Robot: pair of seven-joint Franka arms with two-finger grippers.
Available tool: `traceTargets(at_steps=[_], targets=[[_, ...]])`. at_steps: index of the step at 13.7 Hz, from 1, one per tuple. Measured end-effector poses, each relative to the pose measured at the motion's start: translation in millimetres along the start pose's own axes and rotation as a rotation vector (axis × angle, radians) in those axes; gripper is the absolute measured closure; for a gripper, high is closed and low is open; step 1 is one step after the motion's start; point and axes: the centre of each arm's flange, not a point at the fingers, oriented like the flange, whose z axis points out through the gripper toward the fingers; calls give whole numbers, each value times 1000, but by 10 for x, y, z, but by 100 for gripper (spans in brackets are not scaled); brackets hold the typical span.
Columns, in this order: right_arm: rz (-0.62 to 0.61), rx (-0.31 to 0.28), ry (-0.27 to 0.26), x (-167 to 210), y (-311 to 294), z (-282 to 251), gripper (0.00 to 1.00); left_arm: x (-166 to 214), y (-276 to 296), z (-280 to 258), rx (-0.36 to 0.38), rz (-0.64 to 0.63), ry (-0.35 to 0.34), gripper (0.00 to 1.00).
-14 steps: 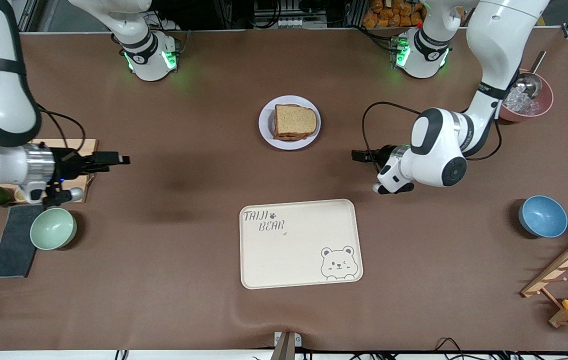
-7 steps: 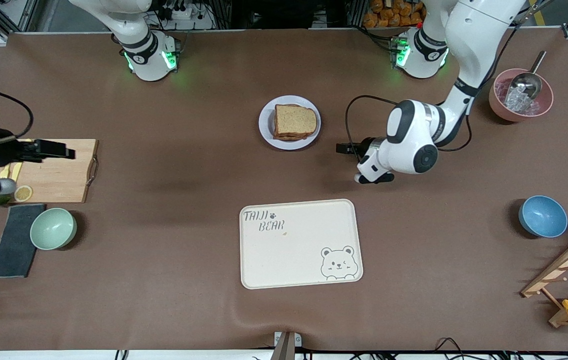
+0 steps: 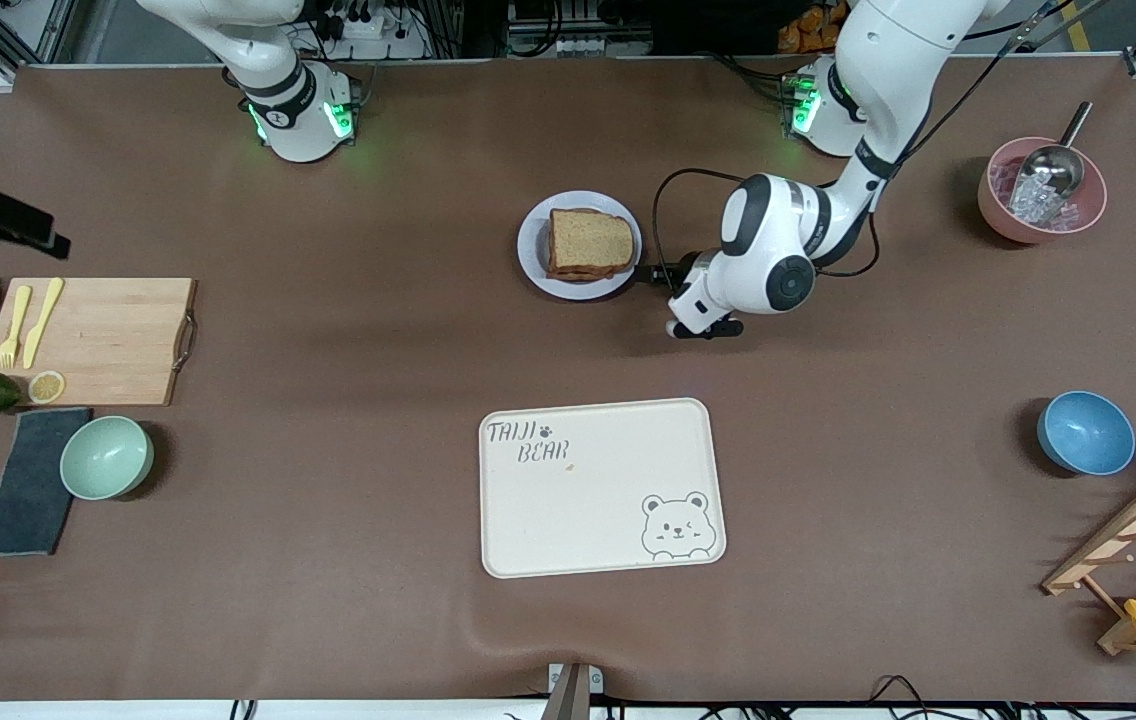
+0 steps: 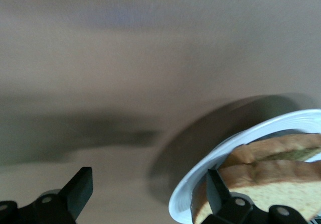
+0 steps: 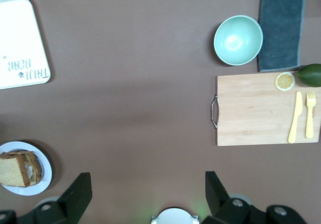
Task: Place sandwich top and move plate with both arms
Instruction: 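Lower the left gripper and grasp the white plate rim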
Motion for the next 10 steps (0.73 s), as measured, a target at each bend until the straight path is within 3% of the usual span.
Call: traceTargets(at_steps=[3,10], targets=[[-7,-4,61,-315,-47,-335,0,-18,-93,171,17,-14,-29,0],[-51,-10,66,-308,-296,-52,0,-87,-76,263,32,-4,-40,0]])
